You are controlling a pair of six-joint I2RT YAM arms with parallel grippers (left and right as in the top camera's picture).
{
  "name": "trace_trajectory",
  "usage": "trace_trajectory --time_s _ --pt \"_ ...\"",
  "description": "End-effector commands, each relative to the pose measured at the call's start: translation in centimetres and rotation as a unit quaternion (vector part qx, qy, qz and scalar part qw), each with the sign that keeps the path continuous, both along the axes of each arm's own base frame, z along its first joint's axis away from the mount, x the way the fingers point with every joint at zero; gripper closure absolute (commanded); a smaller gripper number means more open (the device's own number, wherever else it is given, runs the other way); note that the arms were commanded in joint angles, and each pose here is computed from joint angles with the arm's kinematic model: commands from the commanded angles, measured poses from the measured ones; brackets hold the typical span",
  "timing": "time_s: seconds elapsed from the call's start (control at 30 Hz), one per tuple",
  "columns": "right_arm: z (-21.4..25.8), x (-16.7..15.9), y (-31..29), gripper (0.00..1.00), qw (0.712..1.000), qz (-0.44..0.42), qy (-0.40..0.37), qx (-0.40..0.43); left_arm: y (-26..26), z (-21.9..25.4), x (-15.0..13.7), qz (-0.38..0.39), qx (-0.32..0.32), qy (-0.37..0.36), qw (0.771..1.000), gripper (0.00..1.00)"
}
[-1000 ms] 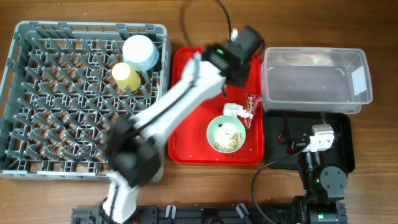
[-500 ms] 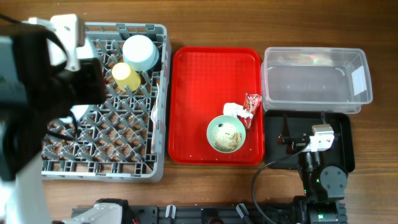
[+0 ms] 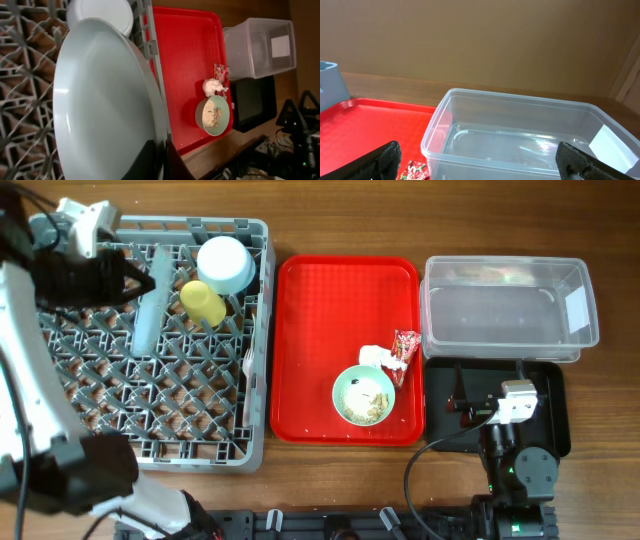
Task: Sort waste into correct bins and load items into the dishwasher rack
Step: 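Lift the white plate and stand it upright in the dish rack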
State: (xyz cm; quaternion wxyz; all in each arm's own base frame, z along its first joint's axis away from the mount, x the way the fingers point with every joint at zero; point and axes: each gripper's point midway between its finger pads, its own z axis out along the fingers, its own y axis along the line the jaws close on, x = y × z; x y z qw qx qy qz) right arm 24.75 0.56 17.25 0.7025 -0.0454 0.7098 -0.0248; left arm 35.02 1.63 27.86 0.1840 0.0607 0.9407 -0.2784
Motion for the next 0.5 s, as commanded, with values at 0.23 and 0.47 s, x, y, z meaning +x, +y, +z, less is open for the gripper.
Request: trace_trajectory --time_s 0.23,0.47 --pt "0.0 0.0 0.0 0.0 1.0 0.002 -0.002 -0.003 1.3 -4.9 4.0 -0.02 -0.021 0.011 1.0 0.96" --pt "0.0 0.0 0.0 0.0 1.0 0.002 -0.002 -0.003 4.3 -6.0 5.8 0.055 0.038 0.019 0.998 0.96"
